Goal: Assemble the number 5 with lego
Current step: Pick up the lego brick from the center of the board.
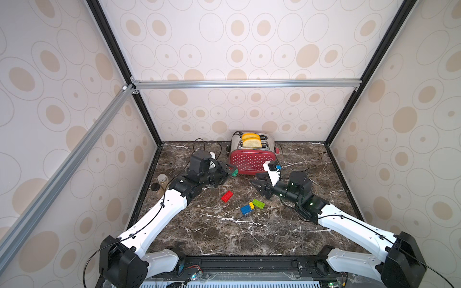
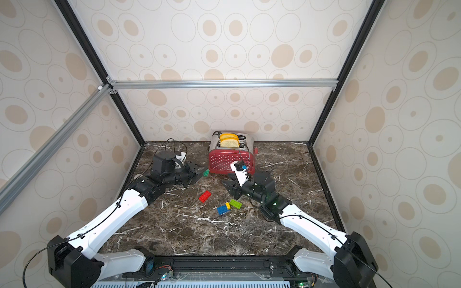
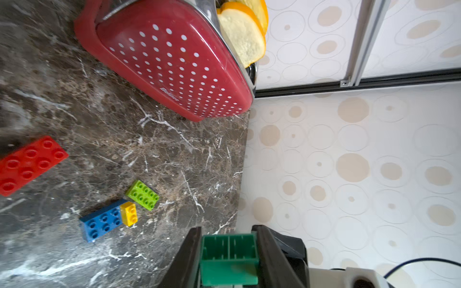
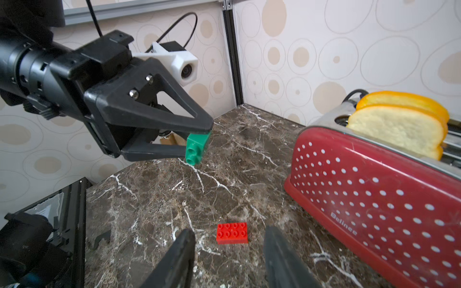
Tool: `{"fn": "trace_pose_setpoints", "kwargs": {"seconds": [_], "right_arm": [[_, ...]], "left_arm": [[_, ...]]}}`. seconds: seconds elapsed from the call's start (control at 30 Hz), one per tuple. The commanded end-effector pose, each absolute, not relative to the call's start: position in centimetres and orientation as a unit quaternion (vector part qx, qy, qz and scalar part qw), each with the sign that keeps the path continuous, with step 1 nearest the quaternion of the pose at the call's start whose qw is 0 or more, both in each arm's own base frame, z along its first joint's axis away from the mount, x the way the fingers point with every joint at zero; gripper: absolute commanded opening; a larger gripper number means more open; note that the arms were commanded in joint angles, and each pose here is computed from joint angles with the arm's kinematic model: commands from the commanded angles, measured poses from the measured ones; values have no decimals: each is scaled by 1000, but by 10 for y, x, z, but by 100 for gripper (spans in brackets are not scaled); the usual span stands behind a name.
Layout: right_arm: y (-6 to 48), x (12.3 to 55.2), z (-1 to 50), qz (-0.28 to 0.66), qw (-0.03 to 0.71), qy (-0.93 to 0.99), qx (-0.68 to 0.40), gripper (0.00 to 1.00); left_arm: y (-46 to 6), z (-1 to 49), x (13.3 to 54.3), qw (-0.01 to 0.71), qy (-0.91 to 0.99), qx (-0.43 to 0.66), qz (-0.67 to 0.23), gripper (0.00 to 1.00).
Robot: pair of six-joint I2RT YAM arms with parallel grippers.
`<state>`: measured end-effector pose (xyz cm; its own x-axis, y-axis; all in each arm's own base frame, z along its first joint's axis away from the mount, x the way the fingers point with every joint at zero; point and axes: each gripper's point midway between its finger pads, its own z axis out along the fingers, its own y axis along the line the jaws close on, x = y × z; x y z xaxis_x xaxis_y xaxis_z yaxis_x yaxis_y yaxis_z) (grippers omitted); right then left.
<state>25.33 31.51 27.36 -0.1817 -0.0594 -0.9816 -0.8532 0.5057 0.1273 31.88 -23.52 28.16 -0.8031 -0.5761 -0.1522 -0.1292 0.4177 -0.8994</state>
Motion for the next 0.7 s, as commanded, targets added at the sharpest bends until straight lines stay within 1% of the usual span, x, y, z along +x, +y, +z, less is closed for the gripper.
{"fn": "trace_pose_setpoints", "kwargs": {"seconds": [0.0, 0.3, 0.47, 0.67], "right_arm": [[325, 259, 297, 363, 587, 638, -342, 52], [350, 266, 307, 373, 592, 622, -352, 52], [362, 265, 318, 390, 591, 610, -356, 51], [372, 267, 320, 400, 582, 609, -361, 50]], "left_arm": [[-239, 310, 318, 224, 773, -226, -549, 32], [-241, 317, 311, 211, 756, -231, -575, 33], [-241, 316, 309, 209, 755, -231, -577, 33], [-240, 317, 307, 210, 754, -229, -578, 33]]}}
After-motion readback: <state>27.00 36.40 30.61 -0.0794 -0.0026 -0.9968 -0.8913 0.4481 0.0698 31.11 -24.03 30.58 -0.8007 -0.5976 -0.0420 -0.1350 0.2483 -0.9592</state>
